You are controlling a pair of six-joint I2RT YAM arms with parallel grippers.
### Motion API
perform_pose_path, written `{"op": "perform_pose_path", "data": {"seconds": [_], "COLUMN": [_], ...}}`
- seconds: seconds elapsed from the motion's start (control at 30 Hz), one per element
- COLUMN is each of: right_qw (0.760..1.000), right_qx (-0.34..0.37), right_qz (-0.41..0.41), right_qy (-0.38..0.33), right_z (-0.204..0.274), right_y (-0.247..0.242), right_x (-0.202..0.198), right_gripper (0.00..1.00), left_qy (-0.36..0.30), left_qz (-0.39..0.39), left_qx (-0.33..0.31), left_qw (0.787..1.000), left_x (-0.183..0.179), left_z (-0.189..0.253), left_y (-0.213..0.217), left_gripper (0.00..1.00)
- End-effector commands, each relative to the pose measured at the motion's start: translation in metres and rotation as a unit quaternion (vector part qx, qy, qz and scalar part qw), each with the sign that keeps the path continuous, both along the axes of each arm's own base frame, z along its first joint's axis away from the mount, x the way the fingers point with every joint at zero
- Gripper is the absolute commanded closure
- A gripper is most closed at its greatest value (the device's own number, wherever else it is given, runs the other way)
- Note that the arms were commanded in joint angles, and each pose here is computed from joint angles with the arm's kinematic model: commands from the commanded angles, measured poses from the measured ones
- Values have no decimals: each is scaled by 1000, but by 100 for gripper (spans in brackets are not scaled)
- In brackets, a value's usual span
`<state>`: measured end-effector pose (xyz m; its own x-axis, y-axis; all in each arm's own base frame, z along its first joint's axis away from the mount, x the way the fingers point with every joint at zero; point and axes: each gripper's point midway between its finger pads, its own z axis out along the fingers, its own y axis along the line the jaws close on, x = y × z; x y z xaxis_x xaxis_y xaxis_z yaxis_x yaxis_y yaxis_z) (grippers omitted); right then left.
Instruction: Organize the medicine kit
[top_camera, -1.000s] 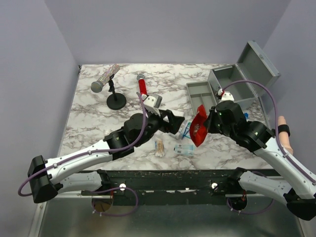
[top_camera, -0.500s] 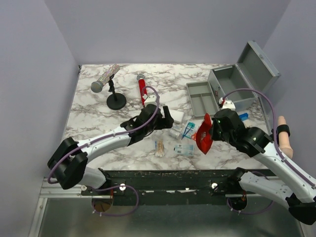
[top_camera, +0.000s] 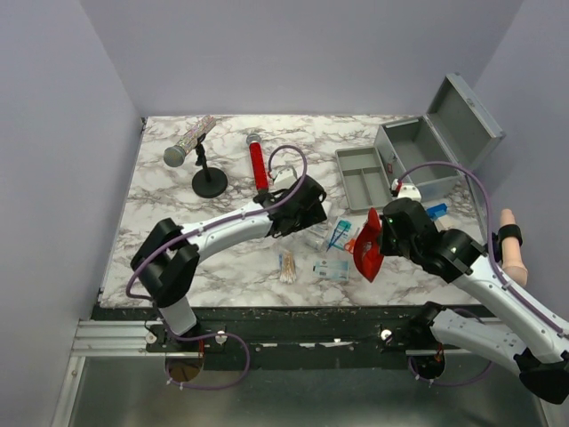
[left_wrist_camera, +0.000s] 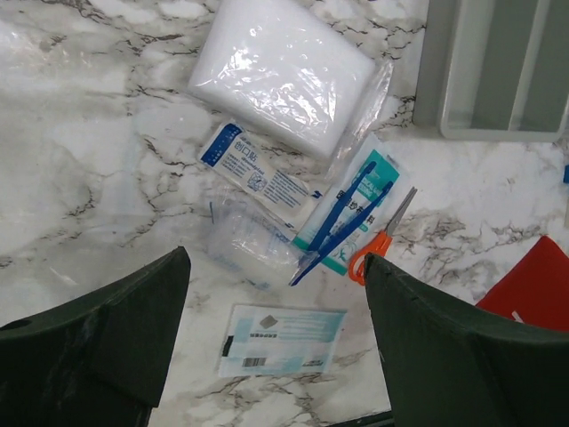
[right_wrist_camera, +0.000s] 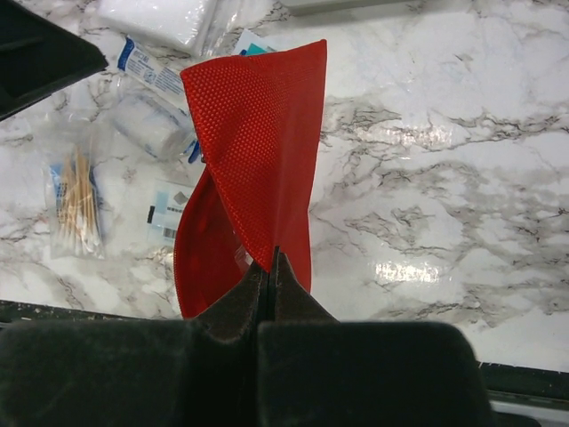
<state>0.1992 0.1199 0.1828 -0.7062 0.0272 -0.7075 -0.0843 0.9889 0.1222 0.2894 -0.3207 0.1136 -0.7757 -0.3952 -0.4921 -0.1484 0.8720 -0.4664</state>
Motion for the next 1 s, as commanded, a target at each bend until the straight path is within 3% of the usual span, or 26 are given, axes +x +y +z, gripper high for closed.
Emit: {"op": "perform_pose_path", "data": {"seconds": [0.0, 0.37, 0.63, 0.97], "right_qw": [1000, 1000, 1000, 1000], "right_qx": [-3, 3, 14, 12], "right_qz": [-17, -15, -10, -10], "right_qy": [-6, -13, -15, -20], "right_z": [-4, -8, -8, -5], "right_y": [-5, -7, -4, -6], "right_x": [3, 0, -1, -1], "right_gripper": [99, 99, 99, 99], "left_qy": [82, 154, 170, 153], "left_qz": [57, 66, 43, 18], "left_qx": [43, 47, 64, 61], "left_qw": [994, 985, 982, 986], "left_x": [-11, -32, -31, -26], "left_z": [-18, -60, -80, -77], "left_y": [4, -3, -13, -19], "left_gripper": [12, 16, 23, 62]}}
